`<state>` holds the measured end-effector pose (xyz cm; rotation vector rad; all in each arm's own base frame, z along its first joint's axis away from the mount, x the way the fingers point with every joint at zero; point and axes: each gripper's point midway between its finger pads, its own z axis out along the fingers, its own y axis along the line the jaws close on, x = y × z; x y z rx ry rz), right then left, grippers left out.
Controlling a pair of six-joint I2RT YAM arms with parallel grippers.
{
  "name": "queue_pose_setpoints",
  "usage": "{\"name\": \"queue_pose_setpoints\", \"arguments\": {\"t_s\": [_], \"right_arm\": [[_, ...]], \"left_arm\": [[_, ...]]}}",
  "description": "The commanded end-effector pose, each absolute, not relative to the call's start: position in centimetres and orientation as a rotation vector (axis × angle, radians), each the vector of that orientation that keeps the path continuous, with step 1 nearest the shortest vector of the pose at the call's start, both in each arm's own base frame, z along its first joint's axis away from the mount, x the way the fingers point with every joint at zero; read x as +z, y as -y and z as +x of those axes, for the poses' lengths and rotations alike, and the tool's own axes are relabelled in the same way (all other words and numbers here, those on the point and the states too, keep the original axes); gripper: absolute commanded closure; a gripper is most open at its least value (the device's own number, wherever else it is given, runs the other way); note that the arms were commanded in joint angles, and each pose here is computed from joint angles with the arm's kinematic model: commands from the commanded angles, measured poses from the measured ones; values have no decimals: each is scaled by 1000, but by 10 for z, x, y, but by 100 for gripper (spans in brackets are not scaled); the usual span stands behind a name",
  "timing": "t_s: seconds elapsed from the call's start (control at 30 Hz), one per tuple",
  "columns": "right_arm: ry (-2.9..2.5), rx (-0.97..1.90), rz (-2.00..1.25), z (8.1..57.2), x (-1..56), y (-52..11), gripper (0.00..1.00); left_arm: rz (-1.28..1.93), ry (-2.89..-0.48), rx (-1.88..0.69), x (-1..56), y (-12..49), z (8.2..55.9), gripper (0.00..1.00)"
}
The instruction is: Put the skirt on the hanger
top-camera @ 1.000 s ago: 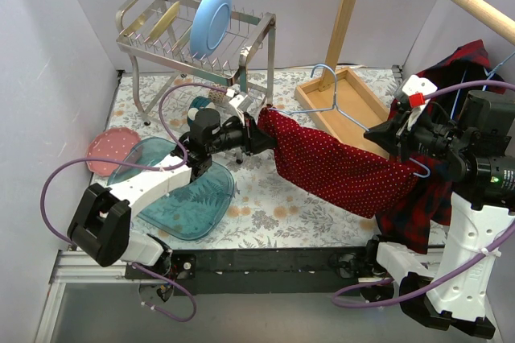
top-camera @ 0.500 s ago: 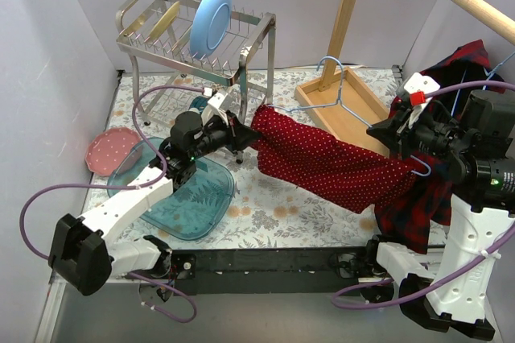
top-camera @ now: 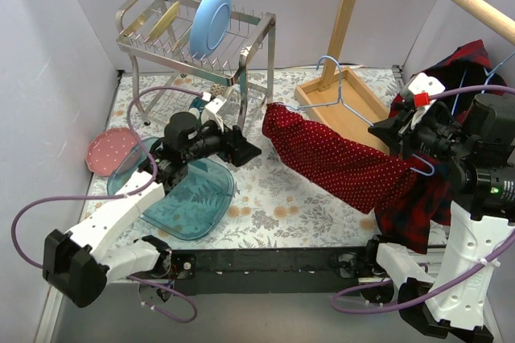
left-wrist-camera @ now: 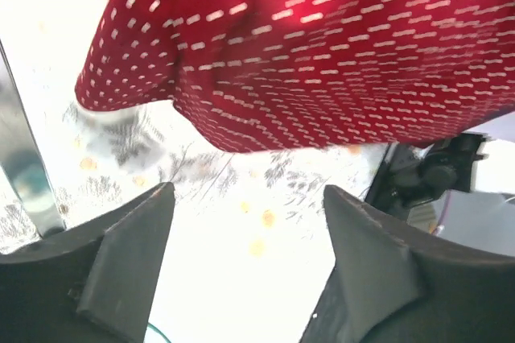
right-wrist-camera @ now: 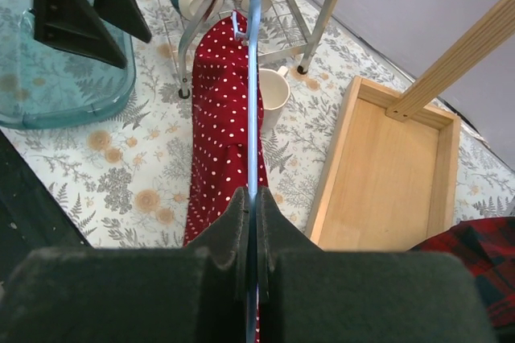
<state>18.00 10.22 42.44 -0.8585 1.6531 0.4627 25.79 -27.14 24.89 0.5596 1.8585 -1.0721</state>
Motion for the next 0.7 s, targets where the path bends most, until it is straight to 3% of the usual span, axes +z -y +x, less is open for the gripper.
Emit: {"name": "queue_pose_setpoints", "arguments": {"t_s": [0.0,0.17,0.4,0.67], "right_arm": [[-1537,386,-829,179,454,-101,99],[-1529,316,-721,182,467,-89,99],[-1465,160,-467,191,509,-59,99],[-1457,150,-220,220,519,-34,99]], "left_arm": [[620,-1634,-978,331,248,239,22],[585,-1620,-822,310,220,235,9],[515,-1630,-798,266,201,220,6],[498,-1603,-821,257,200,215,5]]}}
